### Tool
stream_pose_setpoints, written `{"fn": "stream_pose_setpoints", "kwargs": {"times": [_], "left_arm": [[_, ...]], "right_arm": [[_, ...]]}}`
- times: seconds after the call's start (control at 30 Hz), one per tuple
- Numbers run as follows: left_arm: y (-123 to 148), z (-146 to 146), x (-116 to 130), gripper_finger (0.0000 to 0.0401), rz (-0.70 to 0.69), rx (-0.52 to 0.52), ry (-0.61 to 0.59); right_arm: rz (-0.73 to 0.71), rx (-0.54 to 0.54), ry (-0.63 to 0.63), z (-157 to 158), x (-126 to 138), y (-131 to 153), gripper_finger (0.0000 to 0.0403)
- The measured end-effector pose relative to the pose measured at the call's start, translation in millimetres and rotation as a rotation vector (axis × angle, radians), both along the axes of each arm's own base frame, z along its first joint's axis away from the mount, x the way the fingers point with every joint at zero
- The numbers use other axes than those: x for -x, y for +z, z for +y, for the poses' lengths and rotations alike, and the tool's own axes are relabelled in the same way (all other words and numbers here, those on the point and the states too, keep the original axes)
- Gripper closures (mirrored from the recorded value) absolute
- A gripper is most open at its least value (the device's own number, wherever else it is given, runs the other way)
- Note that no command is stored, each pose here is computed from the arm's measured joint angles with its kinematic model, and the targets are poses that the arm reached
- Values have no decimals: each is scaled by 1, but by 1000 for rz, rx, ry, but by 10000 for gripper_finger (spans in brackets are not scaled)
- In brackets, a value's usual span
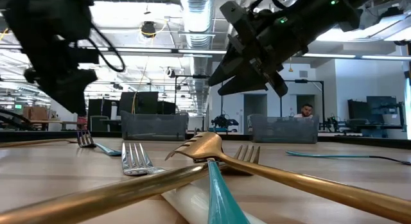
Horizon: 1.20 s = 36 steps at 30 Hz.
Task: Sort silverware by color (type)
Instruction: Put the gold fork into the white bin
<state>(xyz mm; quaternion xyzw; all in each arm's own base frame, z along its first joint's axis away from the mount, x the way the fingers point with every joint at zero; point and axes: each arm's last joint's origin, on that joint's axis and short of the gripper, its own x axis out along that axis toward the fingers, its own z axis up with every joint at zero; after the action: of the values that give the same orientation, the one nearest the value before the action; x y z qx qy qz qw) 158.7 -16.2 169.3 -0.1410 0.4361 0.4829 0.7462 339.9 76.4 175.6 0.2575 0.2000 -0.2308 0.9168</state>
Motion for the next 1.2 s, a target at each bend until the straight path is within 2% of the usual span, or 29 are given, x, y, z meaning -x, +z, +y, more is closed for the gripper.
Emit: {"fn": "stream_pose_setpoints", "kwargs": {"times": [0.17, 0.27, 0.4, 0.6, 0.77, 1.0, 1.2], "left_arm": [[-13, 11, -4, 236, -2, 24, -39], [-32, 16, 3, 238, 6, 115, -32], [-51, 20, 16, 238, -4, 164, 33], [-55, 19, 19, 248, -7, 185, 36], [-53, 18, 15, 288, -14, 185, -29], [-49, 17, 9, 390, -3, 184, -111], [-42, 18, 6, 394, -22, 150, -94]], "right_arm": [[32, 25, -3, 4, 3, -2, 239], [41, 34, -3, 6, 4, -3, 240], [42, 34, 0, 7, 5, -3, 239], [47, 38, -7, 5, 5, -4, 239], [46, 33, -12, 5, 5, -4, 239], [43, 29, -14, 5, 5, -4, 239], [41, 28, -14, 5, 5, -4, 239]]}}
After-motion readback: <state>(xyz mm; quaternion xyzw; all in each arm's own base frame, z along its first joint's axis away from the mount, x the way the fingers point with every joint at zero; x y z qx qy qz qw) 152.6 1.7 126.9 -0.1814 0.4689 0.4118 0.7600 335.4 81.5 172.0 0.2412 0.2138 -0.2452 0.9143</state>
